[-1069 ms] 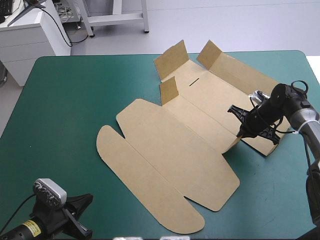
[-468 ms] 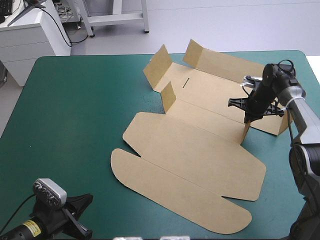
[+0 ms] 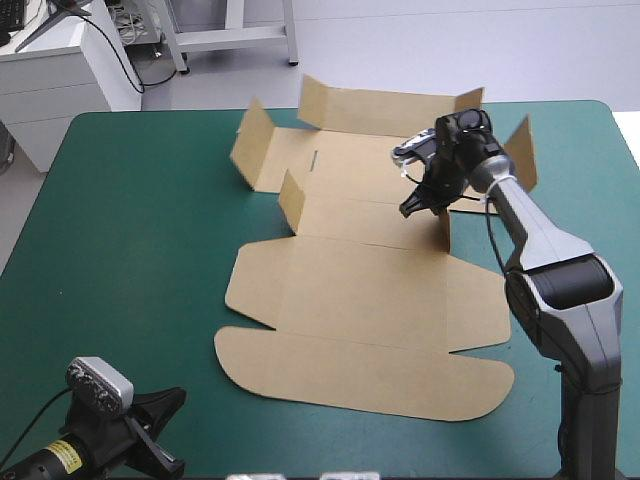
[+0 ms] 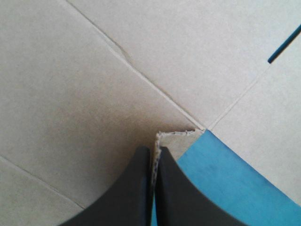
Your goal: Fold the box
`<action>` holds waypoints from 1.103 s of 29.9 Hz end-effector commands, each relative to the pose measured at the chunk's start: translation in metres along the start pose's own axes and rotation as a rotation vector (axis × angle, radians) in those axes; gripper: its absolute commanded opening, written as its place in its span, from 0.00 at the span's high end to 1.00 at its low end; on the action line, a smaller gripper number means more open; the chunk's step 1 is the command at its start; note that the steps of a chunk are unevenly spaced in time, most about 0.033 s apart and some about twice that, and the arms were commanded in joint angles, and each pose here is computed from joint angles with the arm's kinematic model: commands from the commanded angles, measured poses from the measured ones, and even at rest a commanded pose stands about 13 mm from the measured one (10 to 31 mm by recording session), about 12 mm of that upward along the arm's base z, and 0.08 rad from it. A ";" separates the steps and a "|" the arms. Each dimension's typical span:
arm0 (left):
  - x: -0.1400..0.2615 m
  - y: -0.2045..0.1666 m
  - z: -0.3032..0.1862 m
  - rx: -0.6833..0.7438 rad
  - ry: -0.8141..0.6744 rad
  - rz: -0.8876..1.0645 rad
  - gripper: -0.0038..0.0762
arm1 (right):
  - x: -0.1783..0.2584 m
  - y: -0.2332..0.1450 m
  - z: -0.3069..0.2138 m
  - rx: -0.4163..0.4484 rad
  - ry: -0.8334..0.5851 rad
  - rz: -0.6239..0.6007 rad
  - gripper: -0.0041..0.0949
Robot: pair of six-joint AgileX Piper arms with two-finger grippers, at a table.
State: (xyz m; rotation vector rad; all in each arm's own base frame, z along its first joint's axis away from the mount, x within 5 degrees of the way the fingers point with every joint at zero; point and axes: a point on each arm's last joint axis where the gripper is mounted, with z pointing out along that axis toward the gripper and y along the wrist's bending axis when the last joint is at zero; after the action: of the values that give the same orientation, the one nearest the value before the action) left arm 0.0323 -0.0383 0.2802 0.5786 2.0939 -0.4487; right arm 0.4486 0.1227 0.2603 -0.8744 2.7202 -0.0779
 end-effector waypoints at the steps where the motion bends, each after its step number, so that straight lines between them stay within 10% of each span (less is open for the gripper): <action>1: -0.012 0.000 -0.002 0.002 -0.067 -0.020 0.96 | -0.024 0.025 -0.045 0.004 -0.184 -0.134 0.96; 14: -0.012 0.000 -0.002 0.003 -0.068 -0.021 0.96 | -0.037 0.098 -0.060 -0.199 -0.306 -0.698 0.96; 33: -0.012 0.000 -0.002 0.004 -0.068 -0.021 0.96 | -0.029 0.143 -0.094 -0.348 -0.466 -0.895 0.96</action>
State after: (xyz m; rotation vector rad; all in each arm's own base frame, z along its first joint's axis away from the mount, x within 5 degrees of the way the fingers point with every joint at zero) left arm 0.0323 -0.0383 0.2802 0.5786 2.0939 -0.4487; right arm 0.3812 0.2588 0.3059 -1.8741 1.8449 0.3598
